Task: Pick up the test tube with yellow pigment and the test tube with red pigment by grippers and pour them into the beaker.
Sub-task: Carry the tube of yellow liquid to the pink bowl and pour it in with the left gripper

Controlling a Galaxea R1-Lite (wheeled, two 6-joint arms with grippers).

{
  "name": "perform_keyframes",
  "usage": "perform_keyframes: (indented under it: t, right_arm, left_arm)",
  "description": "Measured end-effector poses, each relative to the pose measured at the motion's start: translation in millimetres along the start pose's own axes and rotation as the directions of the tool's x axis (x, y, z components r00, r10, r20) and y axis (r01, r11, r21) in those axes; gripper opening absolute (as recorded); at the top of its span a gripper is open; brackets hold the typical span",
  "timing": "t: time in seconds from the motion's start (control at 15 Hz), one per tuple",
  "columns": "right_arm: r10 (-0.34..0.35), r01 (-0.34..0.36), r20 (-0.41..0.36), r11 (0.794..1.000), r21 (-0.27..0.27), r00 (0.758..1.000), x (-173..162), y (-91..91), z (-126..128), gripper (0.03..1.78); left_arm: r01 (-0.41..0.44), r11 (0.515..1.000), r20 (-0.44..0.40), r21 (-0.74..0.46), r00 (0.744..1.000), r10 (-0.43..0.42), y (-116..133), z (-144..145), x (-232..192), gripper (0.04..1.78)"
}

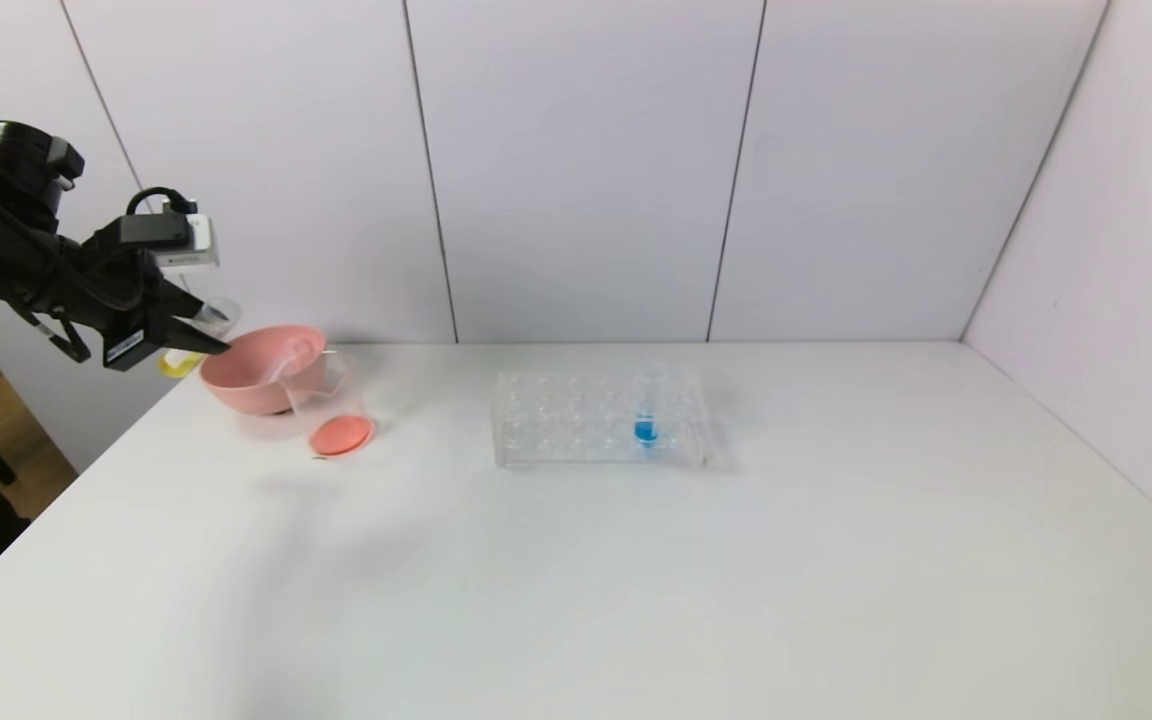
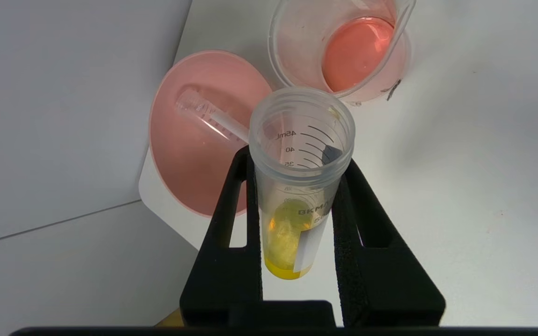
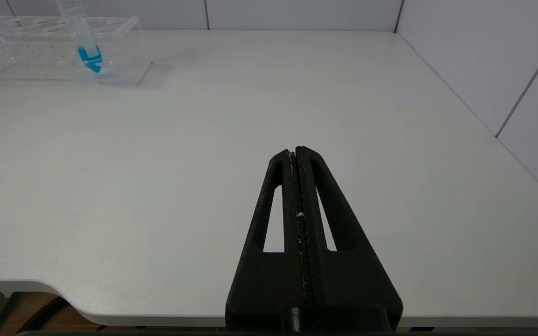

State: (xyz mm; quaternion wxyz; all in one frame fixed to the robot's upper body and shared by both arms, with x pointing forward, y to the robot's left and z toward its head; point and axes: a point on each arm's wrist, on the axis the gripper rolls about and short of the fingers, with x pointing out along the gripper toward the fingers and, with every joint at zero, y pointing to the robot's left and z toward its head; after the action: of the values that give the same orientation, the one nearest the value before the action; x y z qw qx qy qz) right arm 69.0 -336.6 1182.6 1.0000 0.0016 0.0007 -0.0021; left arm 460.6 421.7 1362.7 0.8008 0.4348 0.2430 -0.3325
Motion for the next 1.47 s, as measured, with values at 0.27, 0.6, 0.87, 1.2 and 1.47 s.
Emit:
perform_keyframes:
  t: [0.27, 0.6, 0.87, 1.2, 1.47]
  right_arm:
    - [0.000, 0.000, 0.000, 1.000, 0.000, 1.000, 0.0, 0.0, 0.0, 0.11]
    - [0.000, 0.000, 0.000, 1.000, 0.000, 1.000, 0.0, 0.0, 0.0, 0.11]
    - [0.000, 0.000, 0.000, 1.000, 0.000, 1.000, 0.0, 0.0, 0.0, 0.11]
    - [0.000, 0.000, 0.000, 1.000, 0.000, 1.000, 0.0, 0.0, 0.0, 0.11]
    - [0.000, 0.000, 0.000, 1.000, 0.000, 1.000, 0.0, 0.0, 0.0, 0.11]
  left_arm:
    - [0.007, 1.000, 0.000, -0.001, 1.000, -0.007, -0.6, 0.1, 1.8, 0.45]
    - [0.003, 1.000, 0.002, 0.006, 1.000, -0.003, -0.2, 2.1, 4.0, 0.45]
    - [0.001, 1.000, -0.018, 0.010, 1.000, -0.001, -0.5, 3.2, 4.8, 0.45]
    - [0.006, 1.000, -0.022, 0.019, 1.000, -0.006, -1.3, 6.2, 8.3, 0.45]
    - [0.002, 0.999, -0.062, 0.034, 0.998, 0.001, -2.2, 11.2, 13.7, 0.45]
